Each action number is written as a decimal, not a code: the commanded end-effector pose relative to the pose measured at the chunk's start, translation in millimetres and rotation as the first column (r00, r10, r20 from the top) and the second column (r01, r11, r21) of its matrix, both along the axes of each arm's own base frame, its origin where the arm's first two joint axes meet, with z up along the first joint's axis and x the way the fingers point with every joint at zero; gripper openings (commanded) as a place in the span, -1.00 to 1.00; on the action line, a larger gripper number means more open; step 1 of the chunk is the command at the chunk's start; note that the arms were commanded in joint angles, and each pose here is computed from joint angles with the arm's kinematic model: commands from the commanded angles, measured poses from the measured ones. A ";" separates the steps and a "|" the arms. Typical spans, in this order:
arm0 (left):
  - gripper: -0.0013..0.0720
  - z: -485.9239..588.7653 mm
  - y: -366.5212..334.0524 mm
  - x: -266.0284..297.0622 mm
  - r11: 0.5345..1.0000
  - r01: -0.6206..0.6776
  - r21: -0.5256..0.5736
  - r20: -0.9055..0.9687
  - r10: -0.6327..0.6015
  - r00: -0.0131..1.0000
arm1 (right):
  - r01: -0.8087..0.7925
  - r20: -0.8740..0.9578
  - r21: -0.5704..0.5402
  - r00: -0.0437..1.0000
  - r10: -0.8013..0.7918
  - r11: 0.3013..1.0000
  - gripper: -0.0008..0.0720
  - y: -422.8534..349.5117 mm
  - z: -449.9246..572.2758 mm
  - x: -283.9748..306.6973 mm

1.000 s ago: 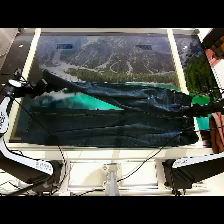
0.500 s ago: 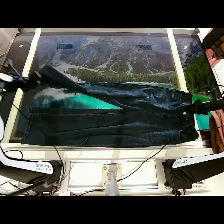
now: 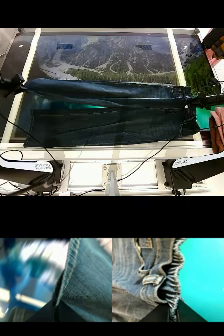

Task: Fold the clothes and pants, and hang the long-sleeved shirts on hangers.

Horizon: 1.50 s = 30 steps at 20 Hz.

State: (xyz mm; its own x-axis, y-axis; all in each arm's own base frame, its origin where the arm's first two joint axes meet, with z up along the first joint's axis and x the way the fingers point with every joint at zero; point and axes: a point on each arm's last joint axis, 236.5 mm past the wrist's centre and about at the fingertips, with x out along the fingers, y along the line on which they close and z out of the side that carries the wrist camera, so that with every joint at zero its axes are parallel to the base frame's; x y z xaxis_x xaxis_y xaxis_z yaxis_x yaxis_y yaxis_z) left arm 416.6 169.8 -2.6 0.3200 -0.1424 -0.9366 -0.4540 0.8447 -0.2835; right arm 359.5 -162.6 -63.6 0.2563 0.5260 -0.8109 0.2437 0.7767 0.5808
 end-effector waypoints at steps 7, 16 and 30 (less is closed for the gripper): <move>-0.89 -64.4 3.1 -68.6 0.997 0.075 -0.033 -0.382 -0.082 0.921 | 0.107 -0.028 -0.145 0.993 -0.112 0.984 -0.85 -36.3 -16.3 4.5; -0.89 -81.7 -29.1 -30.6 0.984 0.177 0.006 -0.328 -0.165 0.930 | 0.147 0.022 -0.108 0.989 -0.145 0.983 -0.85 -32.4 -9.6 18.7; 0.50 -17.5 36.4 -94.0 0.924 0.314 0.219 -0.577 -0.137 0.805 | 0.062 -0.113 -0.222 0.990 -0.088 0.973 -0.85 -55.8 46.9 -12.3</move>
